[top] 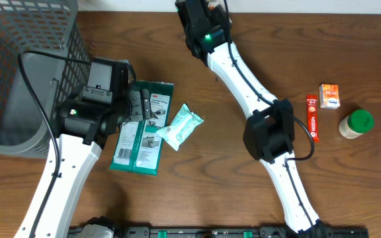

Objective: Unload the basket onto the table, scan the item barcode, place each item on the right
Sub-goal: 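Hold the juice box in front of the white scanner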

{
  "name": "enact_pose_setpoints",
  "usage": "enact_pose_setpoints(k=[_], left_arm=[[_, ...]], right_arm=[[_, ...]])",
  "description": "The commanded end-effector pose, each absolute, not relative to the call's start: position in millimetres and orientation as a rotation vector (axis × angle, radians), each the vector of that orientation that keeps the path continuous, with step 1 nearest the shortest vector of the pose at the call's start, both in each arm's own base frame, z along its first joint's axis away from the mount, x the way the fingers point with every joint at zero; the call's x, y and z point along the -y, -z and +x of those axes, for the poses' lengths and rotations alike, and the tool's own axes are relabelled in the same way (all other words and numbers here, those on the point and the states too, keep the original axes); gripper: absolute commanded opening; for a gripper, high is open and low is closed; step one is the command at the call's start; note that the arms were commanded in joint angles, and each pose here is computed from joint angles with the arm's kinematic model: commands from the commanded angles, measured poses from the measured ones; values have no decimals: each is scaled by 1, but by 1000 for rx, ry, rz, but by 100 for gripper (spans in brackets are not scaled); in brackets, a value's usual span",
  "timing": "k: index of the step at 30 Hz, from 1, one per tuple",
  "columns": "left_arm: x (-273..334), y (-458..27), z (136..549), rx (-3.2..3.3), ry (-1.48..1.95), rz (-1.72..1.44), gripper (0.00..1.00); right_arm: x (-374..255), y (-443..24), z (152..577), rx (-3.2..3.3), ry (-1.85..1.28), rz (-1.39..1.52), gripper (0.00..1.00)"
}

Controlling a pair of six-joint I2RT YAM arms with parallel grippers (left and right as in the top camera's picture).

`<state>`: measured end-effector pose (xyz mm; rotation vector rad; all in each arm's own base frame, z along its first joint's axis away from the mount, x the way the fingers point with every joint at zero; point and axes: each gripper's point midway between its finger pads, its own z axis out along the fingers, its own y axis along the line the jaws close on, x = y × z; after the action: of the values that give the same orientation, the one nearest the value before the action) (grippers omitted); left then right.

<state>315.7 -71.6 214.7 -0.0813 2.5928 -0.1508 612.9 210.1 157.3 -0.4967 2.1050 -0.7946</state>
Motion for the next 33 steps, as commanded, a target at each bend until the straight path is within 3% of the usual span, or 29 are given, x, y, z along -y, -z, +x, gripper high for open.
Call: enact_pose_setpoints(k=[1, 22, 33], left_arm=[[68, -218, 319, -2582, 131, -75, 84], [68, -218, 319, -2582, 131, -75, 84], [68, -218, 319, -2582, 131, -75, 84]], right_arm=[[-212, -131, 616, -2101, 899, -609, 1], [-226, -140, 637, -1921, 1075, -828, 1], [-220, -153, 632, -1927, 1113, -739, 1]])
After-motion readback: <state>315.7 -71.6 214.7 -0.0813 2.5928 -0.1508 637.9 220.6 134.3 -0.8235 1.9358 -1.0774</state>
